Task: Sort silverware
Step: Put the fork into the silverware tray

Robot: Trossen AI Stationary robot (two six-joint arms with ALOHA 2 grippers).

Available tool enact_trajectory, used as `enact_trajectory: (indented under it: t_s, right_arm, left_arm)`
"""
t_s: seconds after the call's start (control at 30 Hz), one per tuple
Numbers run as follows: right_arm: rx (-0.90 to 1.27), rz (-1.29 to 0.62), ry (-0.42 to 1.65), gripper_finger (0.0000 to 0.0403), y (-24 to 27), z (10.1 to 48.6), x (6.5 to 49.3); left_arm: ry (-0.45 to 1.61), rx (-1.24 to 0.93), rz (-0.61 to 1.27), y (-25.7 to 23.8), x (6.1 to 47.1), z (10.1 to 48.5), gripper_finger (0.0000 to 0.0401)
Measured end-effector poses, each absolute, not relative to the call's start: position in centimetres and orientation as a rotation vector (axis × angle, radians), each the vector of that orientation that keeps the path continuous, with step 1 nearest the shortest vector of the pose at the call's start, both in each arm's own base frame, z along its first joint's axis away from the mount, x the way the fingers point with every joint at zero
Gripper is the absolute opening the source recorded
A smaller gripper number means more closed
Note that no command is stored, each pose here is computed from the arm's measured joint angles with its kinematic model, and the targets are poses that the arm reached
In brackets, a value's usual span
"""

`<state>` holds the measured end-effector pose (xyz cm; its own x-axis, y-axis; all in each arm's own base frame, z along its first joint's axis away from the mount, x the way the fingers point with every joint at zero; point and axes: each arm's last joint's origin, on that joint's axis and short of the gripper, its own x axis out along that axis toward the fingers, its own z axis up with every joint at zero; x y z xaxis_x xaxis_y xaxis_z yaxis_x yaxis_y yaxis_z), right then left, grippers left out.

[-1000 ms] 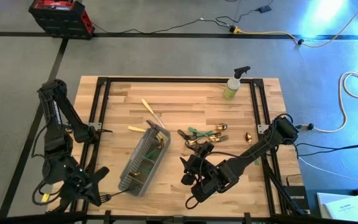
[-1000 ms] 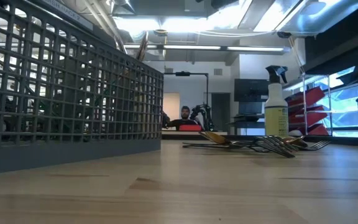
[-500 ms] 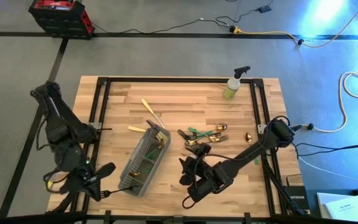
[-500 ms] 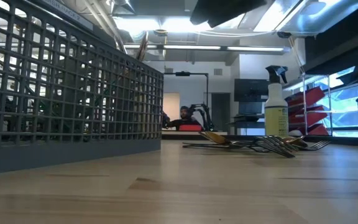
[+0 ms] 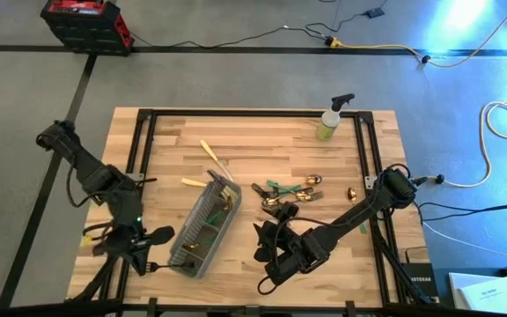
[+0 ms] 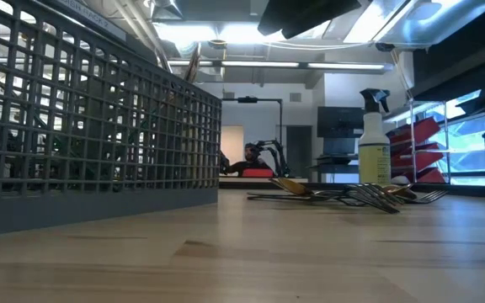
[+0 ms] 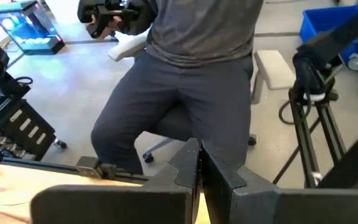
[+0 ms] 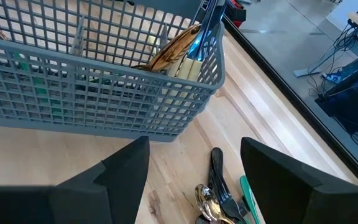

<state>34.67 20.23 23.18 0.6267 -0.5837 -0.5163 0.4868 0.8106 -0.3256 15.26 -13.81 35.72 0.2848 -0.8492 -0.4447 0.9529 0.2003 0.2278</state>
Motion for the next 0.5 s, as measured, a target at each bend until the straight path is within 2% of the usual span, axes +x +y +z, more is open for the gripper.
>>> enact_trajectory:
  t_s: [0.27, 0.5]
  right_arm:
    - [-0.162, -0.617, 0.649, 0.0237, 20.2, 23.2, 34.7]
    - [-0.162, -0.617, 0.649, 0.0237, 20.2, 23.2, 34.7]
  left_arm:
    - [0.248, 0.518, -1.305, -12.9, 16.3, 35.2, 0.0]
    - [0.344, 0.517, -1.337, -13.8, 17.8, 33.5, 0.0]
